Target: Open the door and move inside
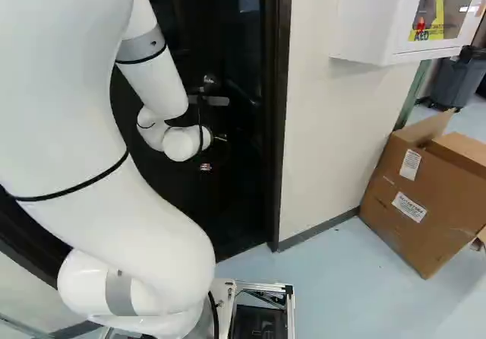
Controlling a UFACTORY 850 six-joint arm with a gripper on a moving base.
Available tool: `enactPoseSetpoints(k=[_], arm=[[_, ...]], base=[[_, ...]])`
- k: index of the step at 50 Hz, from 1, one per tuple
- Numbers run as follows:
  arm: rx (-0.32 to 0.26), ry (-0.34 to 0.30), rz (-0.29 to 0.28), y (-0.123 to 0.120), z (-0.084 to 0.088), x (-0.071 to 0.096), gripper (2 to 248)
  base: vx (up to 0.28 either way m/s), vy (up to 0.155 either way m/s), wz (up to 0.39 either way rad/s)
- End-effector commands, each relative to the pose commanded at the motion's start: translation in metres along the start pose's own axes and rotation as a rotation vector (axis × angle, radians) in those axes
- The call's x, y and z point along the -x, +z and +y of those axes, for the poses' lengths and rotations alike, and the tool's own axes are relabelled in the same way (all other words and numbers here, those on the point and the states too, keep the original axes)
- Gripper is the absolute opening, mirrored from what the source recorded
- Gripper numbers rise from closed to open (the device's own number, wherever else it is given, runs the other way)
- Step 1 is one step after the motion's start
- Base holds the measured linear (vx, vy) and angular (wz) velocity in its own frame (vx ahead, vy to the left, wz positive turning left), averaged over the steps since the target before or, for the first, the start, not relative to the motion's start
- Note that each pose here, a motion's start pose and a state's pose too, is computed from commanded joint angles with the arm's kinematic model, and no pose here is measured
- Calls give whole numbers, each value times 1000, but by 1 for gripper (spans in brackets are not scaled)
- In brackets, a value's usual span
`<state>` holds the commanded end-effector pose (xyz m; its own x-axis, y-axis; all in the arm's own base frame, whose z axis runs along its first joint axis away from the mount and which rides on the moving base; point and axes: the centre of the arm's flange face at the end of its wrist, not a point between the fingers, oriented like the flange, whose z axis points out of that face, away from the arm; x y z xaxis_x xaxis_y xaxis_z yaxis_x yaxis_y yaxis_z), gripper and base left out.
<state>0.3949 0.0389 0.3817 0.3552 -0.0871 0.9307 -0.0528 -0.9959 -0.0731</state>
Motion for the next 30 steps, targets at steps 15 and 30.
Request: enactPoseSetpoints(k=[15,30], arm=[[0,0,0,0,0,0,247],[0,0,0,0,0,0,247]], base=[[36,120,-12],[3,28,5]])
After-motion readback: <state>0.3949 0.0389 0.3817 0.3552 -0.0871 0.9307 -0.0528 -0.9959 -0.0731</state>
